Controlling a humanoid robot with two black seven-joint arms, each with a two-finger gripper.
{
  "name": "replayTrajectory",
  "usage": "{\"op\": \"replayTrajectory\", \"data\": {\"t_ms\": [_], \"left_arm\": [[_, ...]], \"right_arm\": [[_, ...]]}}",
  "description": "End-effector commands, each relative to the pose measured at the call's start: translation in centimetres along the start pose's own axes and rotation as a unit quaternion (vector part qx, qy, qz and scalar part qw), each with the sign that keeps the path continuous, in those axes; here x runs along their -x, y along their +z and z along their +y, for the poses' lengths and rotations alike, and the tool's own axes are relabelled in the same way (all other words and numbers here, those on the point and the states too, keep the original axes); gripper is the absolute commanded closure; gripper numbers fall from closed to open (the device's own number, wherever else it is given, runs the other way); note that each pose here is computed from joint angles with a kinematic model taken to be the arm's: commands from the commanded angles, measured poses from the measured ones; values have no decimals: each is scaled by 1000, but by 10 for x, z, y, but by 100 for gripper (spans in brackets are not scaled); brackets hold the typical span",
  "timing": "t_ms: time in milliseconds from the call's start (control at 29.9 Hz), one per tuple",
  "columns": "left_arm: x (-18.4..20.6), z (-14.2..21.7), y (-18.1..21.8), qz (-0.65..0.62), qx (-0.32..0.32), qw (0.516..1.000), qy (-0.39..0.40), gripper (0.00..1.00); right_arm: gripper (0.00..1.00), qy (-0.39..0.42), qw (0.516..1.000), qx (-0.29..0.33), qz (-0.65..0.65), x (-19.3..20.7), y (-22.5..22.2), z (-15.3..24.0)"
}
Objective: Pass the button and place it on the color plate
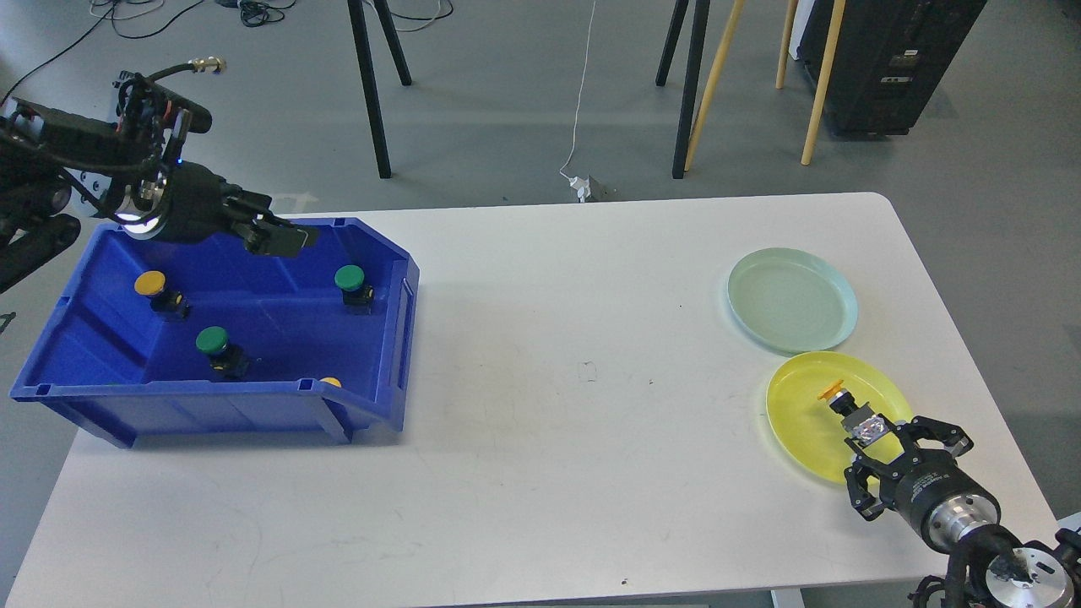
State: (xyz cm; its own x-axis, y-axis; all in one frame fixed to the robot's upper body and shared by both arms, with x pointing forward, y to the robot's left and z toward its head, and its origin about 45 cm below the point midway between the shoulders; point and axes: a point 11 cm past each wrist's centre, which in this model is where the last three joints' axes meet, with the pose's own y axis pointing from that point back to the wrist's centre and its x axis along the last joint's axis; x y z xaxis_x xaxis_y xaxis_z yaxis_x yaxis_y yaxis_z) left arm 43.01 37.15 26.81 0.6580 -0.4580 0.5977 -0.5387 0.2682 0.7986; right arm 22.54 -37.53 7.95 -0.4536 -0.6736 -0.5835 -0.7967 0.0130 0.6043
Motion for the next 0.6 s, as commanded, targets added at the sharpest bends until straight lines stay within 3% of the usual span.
{"op": "replayTrajectory", "data": {"t_ms": [0, 301, 568], "left_arm": [[27, -6, -8, -8, -15, 999, -43, 16], [98, -18, -29, 17, -47, 990, -134, 16], [119, -39, -28, 37, -55, 986, -155, 16]], "right_arm": [[0, -29, 999, -34, -18, 15, -25, 1], [0, -131, 980, -144, -49, 71, -122, 5], [0, -151, 976, -151, -49, 88, -132, 4]]}}
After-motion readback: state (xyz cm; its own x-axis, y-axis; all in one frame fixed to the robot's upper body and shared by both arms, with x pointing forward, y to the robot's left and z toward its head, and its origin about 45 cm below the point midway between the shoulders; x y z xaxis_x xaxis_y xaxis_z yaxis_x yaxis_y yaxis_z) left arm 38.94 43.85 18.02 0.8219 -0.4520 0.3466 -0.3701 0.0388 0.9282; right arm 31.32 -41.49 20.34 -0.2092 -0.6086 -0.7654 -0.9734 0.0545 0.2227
